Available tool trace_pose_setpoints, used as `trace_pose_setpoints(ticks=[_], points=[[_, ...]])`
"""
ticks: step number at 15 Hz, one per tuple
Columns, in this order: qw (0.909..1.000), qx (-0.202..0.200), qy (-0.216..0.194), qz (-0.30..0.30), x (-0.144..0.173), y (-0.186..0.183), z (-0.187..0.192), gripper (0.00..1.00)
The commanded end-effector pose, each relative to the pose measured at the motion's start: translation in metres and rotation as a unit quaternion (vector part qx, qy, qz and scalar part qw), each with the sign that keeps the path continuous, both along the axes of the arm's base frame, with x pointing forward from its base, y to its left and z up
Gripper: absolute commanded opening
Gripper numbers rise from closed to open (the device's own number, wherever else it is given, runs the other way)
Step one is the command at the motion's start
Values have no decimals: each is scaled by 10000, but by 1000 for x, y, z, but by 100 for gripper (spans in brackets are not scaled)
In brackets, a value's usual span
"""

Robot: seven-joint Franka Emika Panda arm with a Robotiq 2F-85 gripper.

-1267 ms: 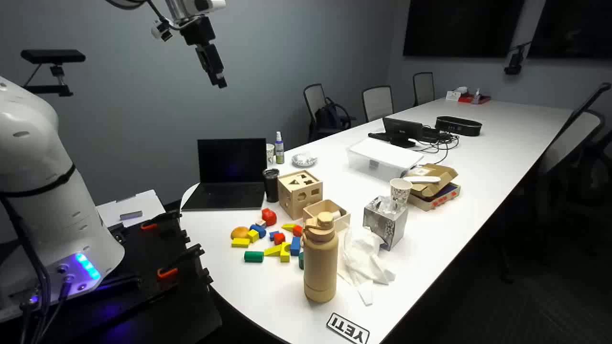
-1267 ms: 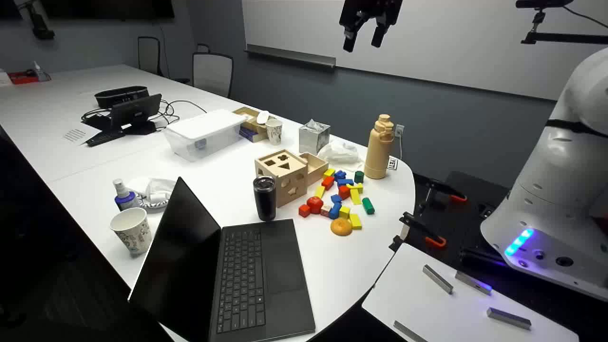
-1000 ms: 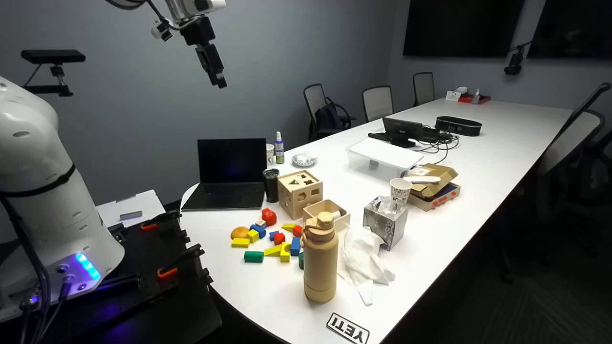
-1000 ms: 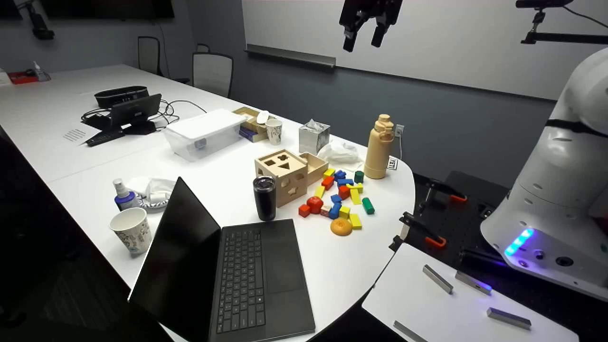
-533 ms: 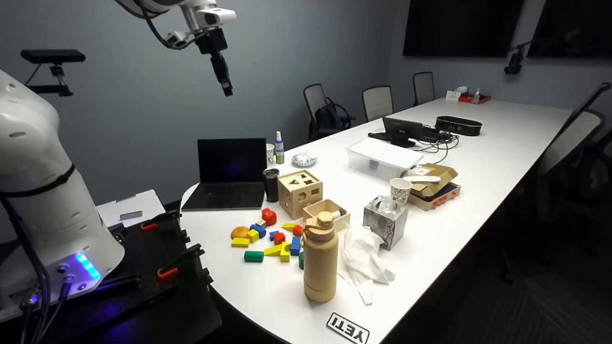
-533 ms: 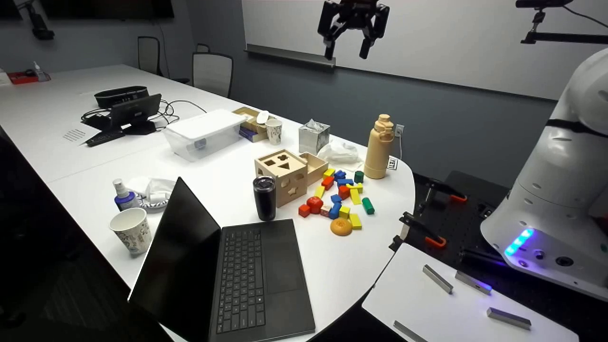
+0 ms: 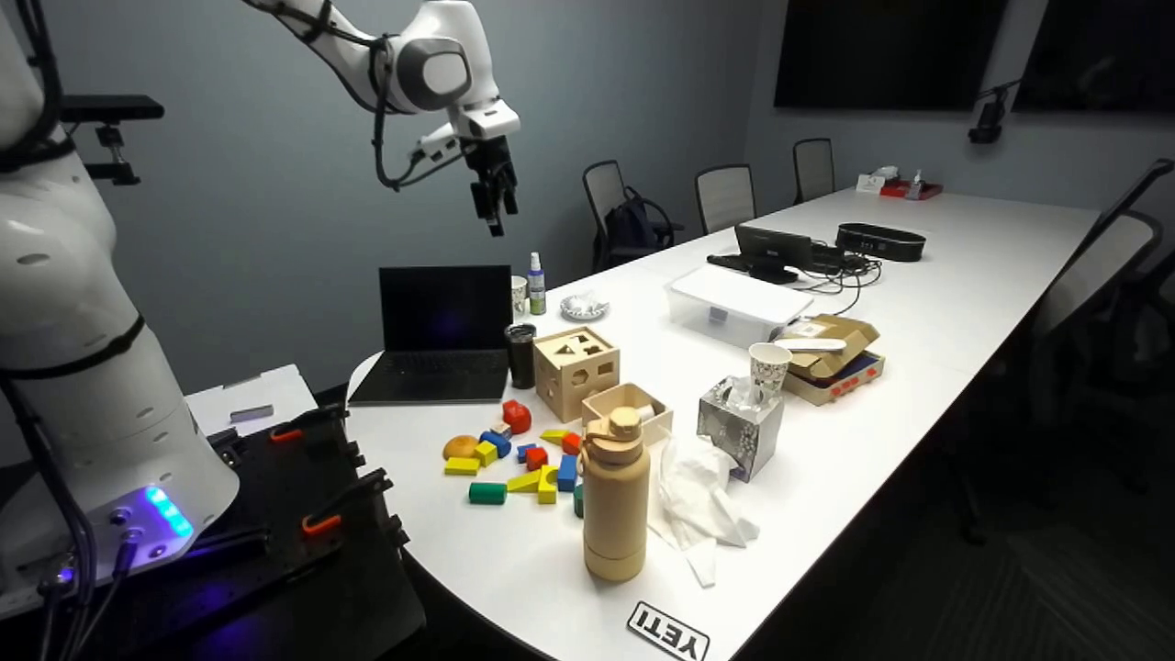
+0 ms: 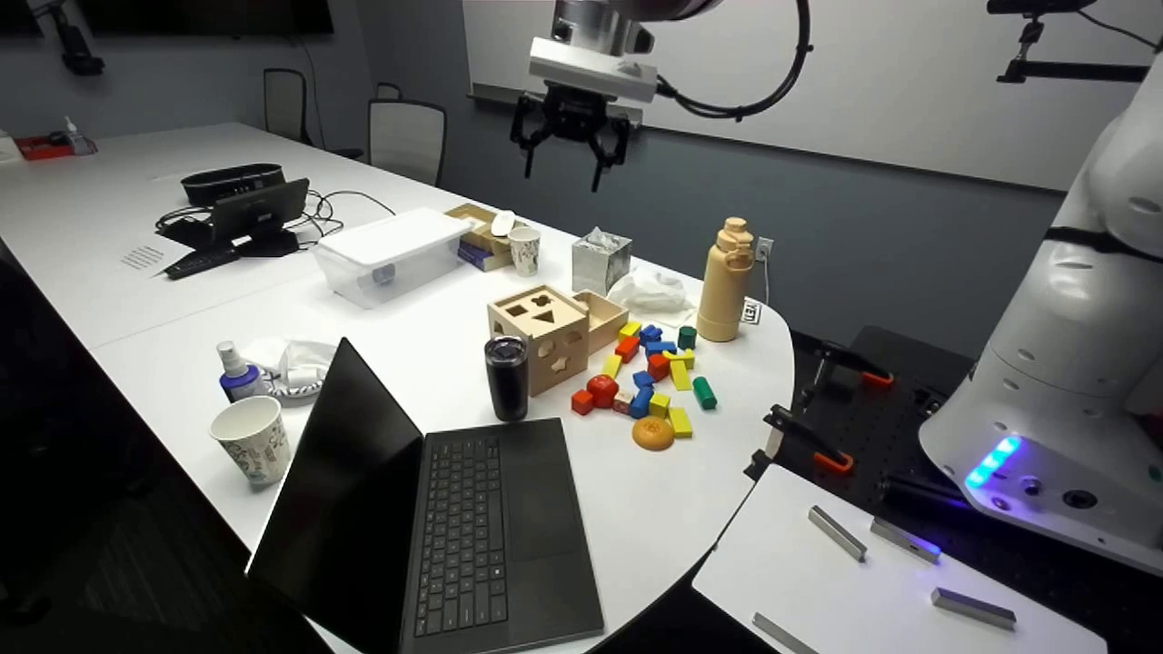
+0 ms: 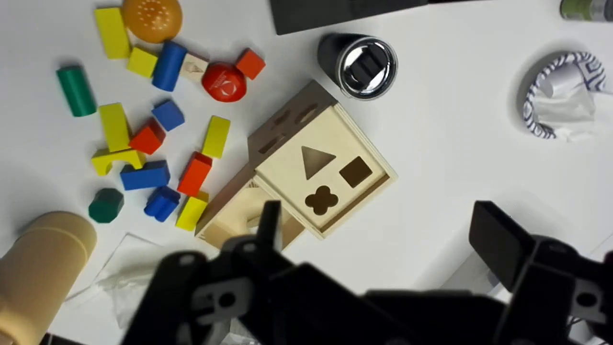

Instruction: Move the shapes cube to the left next to the laptop

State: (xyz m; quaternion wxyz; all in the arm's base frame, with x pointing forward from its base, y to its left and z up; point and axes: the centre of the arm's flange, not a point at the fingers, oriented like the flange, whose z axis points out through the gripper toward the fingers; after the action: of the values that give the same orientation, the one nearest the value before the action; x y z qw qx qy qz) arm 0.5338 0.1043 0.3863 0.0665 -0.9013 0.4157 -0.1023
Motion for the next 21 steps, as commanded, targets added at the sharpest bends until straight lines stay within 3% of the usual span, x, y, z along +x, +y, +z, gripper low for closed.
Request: trace_pose_setpoints(ticks=[1,5,8,14,21], points=[[9947,401,-176,-927,65,-7,-43,100],[9774,650,-365,-1978,103,-25,-93,100],[9608,744,-258,-2659,115,-28,-127,100],[9381,839,308,-3347,103,-24,-179,100],[9129,899,719,-3917,85,-42,-220,100]])
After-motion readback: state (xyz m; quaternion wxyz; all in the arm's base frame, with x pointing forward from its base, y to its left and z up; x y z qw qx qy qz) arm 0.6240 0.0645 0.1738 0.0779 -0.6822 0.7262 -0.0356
